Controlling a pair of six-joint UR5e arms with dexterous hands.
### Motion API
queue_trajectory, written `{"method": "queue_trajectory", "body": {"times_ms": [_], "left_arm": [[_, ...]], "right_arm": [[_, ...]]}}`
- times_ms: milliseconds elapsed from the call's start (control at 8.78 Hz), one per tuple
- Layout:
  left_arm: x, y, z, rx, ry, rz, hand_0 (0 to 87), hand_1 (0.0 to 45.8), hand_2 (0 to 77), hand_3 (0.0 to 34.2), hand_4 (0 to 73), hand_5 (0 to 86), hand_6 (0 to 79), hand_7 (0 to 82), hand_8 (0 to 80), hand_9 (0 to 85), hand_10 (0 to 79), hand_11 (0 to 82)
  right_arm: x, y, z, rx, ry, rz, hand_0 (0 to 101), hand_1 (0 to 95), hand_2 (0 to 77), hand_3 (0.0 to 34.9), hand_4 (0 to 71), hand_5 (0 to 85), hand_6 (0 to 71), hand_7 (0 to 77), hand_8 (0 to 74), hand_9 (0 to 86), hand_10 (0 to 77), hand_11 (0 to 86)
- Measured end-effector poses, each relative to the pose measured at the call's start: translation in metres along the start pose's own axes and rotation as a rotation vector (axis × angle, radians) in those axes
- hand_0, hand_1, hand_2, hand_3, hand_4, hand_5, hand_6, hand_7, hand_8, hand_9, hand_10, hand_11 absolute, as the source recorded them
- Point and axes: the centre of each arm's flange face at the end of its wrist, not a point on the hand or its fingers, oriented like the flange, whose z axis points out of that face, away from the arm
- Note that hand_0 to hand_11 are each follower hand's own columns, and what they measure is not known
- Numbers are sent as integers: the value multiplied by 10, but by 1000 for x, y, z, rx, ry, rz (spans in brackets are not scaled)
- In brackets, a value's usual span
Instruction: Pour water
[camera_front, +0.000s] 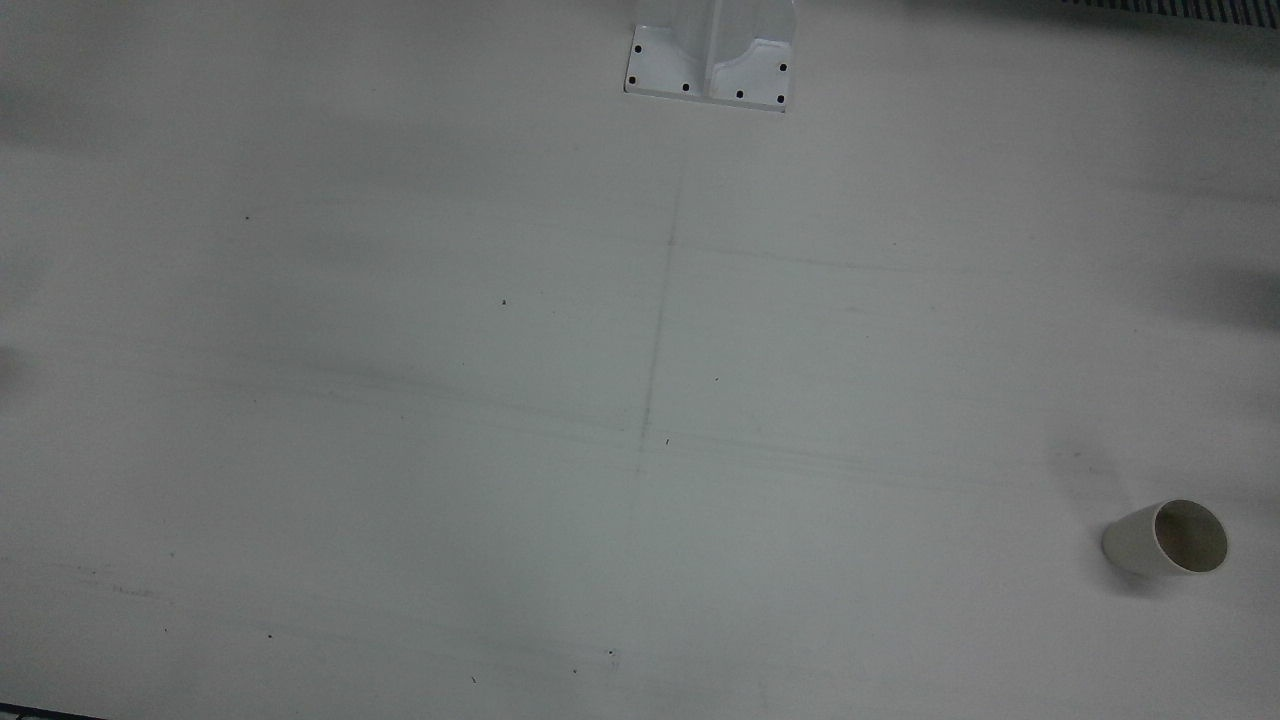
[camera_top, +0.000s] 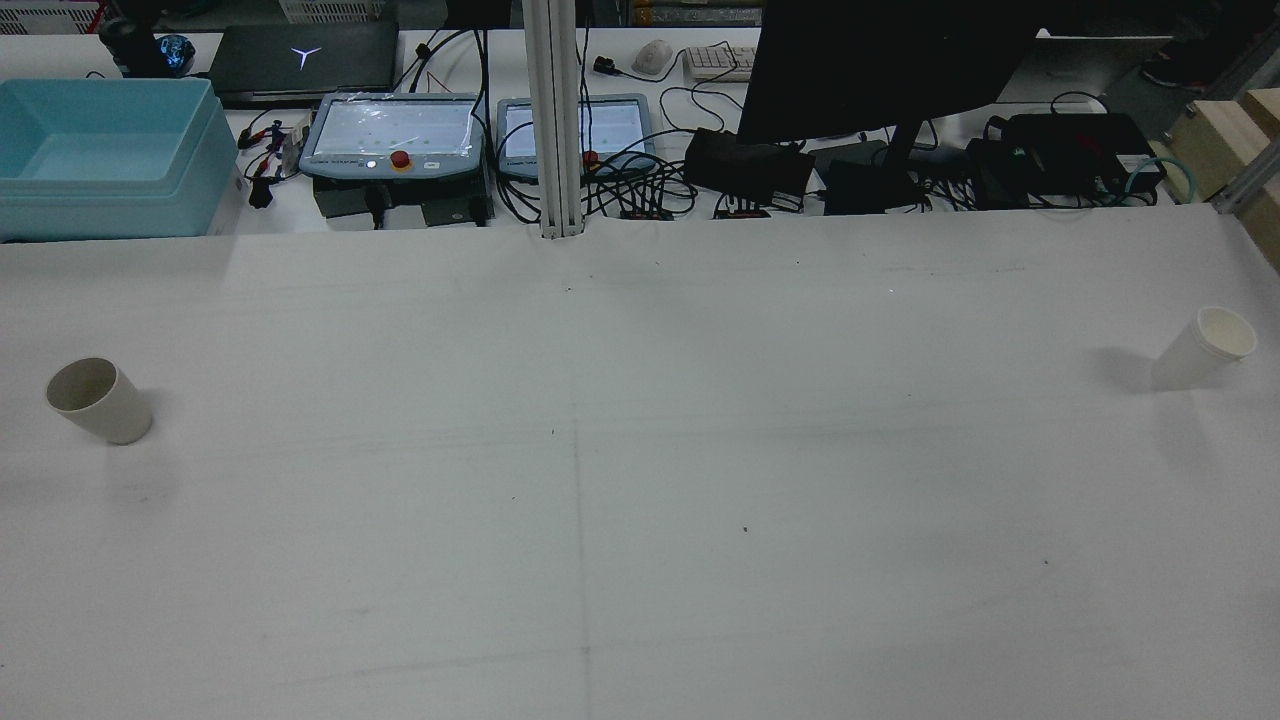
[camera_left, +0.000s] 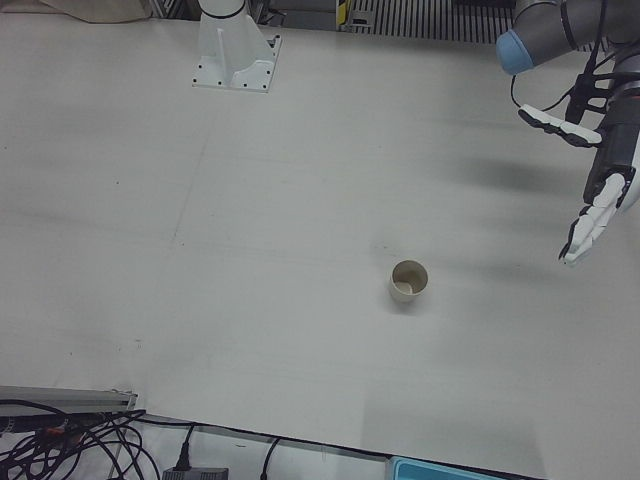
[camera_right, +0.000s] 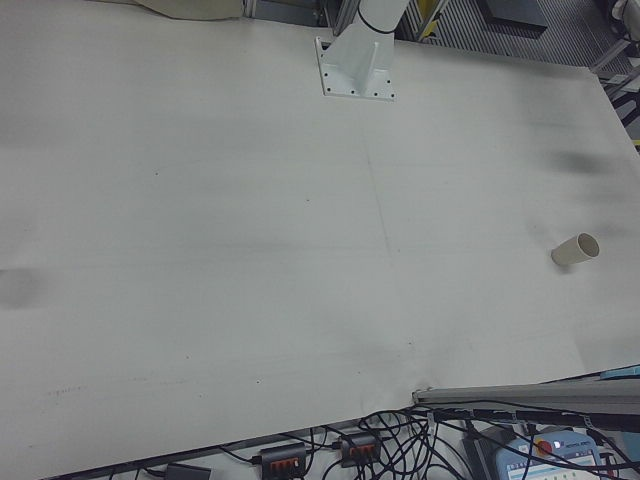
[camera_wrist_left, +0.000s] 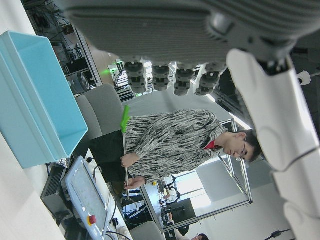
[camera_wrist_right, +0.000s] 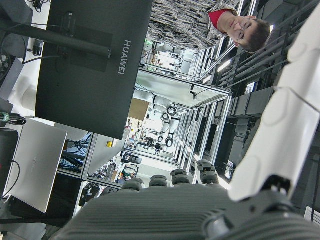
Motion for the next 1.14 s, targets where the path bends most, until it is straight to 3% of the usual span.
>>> {"method": "queue_trajectory", "body": {"times_ms": [114, 228, 456, 570, 684, 797, 1139], "left_arm": [[-17, -13, -1, -18, -19, 52, 496, 76, 11, 0, 191, 11, 82, 120, 71, 125, 82, 131], [-34, -29, -5, -33, -34, 102, 496, 76, 11, 0, 191, 11, 82, 120, 44, 104, 82, 125], [-67, -74, -18, -38, -27, 176, 498, 93, 11, 0, 191, 5, 65, 114, 22, 82, 65, 114], [-92, -100, -23, -33, -12, 192, 496, 76, 11, 0, 191, 5, 65, 98, 38, 82, 65, 114], [-121, -119, -24, -26, -4, 192, 496, 76, 11, 0, 191, 5, 65, 109, 38, 82, 65, 114], [-151, -129, -18, -32, -13, 197, 496, 76, 11, 0, 191, 5, 65, 109, 38, 82, 65, 114], [-209, -127, 22, -66, -61, 208, 496, 104, 11, 0, 158, 5, 55, 93, 33, 60, 44, 87]], "right_arm": [[6, -1, 1, 9, 13, -1, 488, 175, 11, 0, 11, 104, 33, 82, 5, 38, 5, 11], [11, -9, 1, 28, 25, -2, 492, 125, 11, 0, 11, 104, 22, 82, 5, 38, 5, 11], [22, -25, 0, 63, 46, -8, 494, 169, 11, 0, 11, 93, 22, 82, 22, 49, 5, 11], [29, -26, 1, 65, 61, -16, 493, 120, 11, 0, 0, 55, 22, 82, 16, 49, 11, 11], [37, -25, 3, 63, 81, -26, 494, 164, 11, 0, 0, 55, 16, 82, 16, 49, 11, 65], [45, -24, 5, 59, 98, -36, 493, 142, 11, 0, 0, 65, 16, 82, 16, 49, 11, 38], [57, -22, 7, 56, 120, -47, 502, 169, 11, 0, 0, 65, 16, 76, 16, 49, 11, 38]]}}
